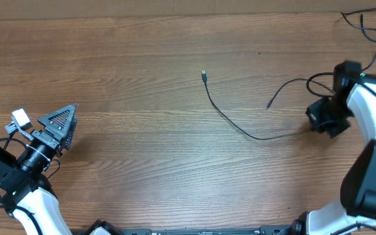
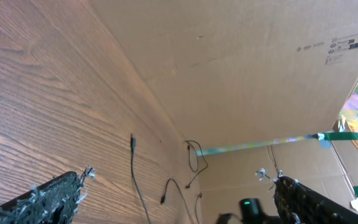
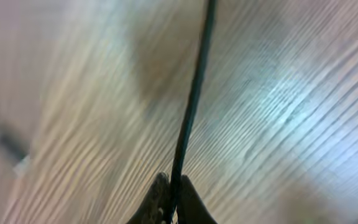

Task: Untangle cables
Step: 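Grasp the last black cable and drag it rightward with the right gripper, then release the cable at right and lower the right gripper beside it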

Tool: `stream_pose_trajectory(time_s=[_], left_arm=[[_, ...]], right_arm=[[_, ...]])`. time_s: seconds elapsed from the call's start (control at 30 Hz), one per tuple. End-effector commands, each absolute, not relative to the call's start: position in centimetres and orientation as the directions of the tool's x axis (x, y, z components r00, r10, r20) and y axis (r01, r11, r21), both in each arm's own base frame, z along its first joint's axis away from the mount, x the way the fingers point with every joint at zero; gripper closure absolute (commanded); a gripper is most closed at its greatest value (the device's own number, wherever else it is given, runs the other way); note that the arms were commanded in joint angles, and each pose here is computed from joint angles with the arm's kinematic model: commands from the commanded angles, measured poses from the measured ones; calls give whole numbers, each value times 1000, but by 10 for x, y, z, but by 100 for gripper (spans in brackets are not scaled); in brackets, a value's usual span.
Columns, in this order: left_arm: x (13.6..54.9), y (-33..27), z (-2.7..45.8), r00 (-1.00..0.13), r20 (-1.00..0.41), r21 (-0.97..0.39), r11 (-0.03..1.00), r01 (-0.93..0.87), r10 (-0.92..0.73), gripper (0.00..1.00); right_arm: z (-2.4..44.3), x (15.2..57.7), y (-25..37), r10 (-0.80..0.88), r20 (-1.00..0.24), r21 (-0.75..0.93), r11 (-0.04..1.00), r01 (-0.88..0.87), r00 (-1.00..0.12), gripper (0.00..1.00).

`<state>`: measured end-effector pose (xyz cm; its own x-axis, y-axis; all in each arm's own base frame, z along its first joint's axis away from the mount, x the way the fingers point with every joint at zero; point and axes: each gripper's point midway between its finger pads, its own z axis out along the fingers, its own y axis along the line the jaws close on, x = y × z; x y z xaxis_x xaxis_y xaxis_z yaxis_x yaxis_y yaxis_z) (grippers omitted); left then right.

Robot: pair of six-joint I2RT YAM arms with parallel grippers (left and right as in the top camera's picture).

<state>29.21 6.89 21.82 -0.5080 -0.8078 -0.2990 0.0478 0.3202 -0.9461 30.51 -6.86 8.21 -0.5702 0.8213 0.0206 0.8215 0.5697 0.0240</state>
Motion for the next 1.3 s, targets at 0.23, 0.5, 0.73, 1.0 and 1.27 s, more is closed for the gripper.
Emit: stream_pose_trajectory(time_s=[0.23, 0.5, 0.73, 1.0, 1.27], left_arm=[[292, 69, 226, -507, -341, -933, 349, 82, -791, 0], [292, 69, 226, -507, -341, -933, 349, 82, -791, 1], [292, 69, 226, -507, -341, -933, 349, 82, -791, 1], [292, 69, 226, -507, -341, -933, 349, 82, -791, 0], [292, 69, 226, -507, -341, -933, 349, 82, -791, 0]], right_arm=[[291, 312, -42, 685, -439, 413, 729, 546, -582, 96], [411, 249, -62, 617, -748, 462, 750, 473, -247, 96], [418, 232, -67, 606, -769, 455, 741, 493, -202, 96], [333, 232, -49, 676, -531, 347, 724, 596, -512, 0], [248, 225, -59, 822, -234, 126, 556, 822, -520, 0]])
